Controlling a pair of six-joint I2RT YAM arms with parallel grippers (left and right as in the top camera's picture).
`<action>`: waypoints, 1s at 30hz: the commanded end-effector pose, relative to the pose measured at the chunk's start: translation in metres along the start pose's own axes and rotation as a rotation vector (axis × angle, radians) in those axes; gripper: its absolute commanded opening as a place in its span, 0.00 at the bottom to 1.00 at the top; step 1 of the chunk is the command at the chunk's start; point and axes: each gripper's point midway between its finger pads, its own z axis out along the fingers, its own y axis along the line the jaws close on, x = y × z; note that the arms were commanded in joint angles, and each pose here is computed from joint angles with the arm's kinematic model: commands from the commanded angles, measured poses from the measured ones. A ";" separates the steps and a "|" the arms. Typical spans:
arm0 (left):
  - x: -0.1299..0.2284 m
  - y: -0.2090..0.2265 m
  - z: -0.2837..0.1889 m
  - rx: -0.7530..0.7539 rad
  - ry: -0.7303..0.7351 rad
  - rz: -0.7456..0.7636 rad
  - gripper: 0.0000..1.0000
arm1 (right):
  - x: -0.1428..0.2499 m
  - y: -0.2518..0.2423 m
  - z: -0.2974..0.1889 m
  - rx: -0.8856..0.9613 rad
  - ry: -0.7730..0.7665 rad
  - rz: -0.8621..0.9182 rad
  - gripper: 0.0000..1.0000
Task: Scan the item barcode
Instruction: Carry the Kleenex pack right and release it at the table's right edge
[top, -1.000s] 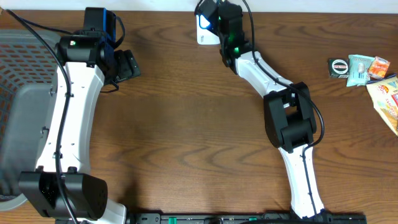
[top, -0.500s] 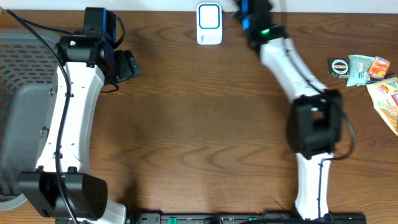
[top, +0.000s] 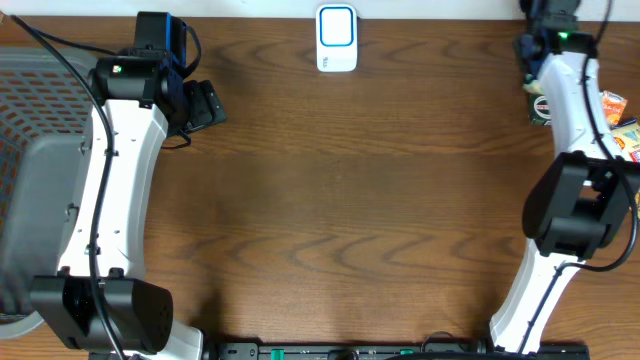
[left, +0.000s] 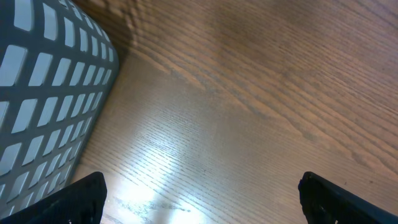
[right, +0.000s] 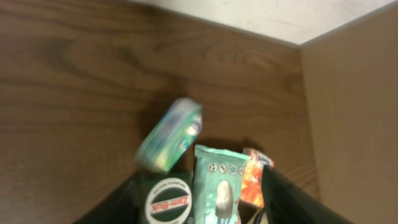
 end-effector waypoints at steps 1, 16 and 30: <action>-0.001 0.003 0.001 -0.018 -0.002 0.000 0.98 | 0.013 -0.001 0.006 -0.058 0.030 0.149 0.65; -0.001 0.003 0.001 -0.018 -0.002 0.000 0.98 | 0.018 0.119 -0.046 -0.744 0.060 0.178 0.99; -0.001 0.003 0.001 -0.018 -0.002 0.000 0.98 | 0.045 0.218 -0.148 -1.201 0.271 0.140 0.99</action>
